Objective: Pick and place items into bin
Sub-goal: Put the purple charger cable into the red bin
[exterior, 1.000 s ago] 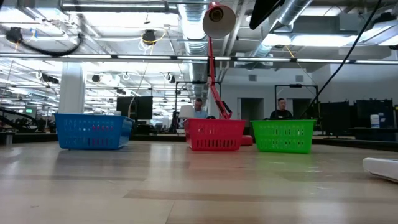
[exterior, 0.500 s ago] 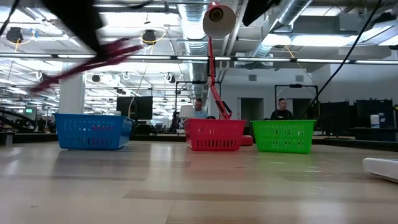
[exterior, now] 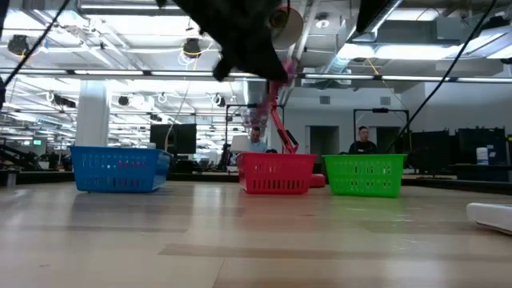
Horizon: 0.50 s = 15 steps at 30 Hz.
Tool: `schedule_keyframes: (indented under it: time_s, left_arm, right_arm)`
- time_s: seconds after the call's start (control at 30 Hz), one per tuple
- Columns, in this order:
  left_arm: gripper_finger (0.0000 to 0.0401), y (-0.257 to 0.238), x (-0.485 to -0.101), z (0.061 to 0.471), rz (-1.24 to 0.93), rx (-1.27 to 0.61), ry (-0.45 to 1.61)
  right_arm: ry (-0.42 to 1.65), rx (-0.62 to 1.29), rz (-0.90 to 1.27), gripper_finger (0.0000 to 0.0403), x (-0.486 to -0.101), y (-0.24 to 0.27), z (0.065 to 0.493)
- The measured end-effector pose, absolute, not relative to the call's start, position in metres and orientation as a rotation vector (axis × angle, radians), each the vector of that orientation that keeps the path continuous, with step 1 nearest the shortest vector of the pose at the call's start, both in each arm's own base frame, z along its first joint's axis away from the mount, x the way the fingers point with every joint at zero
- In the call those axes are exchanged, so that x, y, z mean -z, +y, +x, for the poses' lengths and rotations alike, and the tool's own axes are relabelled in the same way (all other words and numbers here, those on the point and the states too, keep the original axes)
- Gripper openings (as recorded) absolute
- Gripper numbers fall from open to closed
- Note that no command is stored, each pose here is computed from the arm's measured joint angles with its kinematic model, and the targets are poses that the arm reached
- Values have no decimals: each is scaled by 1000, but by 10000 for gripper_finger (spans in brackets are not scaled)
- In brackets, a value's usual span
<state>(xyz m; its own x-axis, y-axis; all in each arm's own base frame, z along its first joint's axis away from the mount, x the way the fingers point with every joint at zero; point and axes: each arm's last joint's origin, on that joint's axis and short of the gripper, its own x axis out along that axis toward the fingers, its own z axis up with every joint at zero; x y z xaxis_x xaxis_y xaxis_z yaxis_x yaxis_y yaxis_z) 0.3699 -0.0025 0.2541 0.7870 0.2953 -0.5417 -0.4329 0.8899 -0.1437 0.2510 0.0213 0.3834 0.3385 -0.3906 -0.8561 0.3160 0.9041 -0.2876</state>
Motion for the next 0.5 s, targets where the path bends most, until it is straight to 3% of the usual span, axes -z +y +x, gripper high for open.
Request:
schedule_keyframes:
  time_s: [0.2, 0.5]
  left_arm:
    - [0, 36, -206, 382, -416, -453, 683]
    - [15, 58, -184, 395, -442, -445, 651]
  right_arm:
    - [1110, 442, -69, 118, -391, 24, 239]
    - [1097, 449, -50, 118, -395, 24, 233]
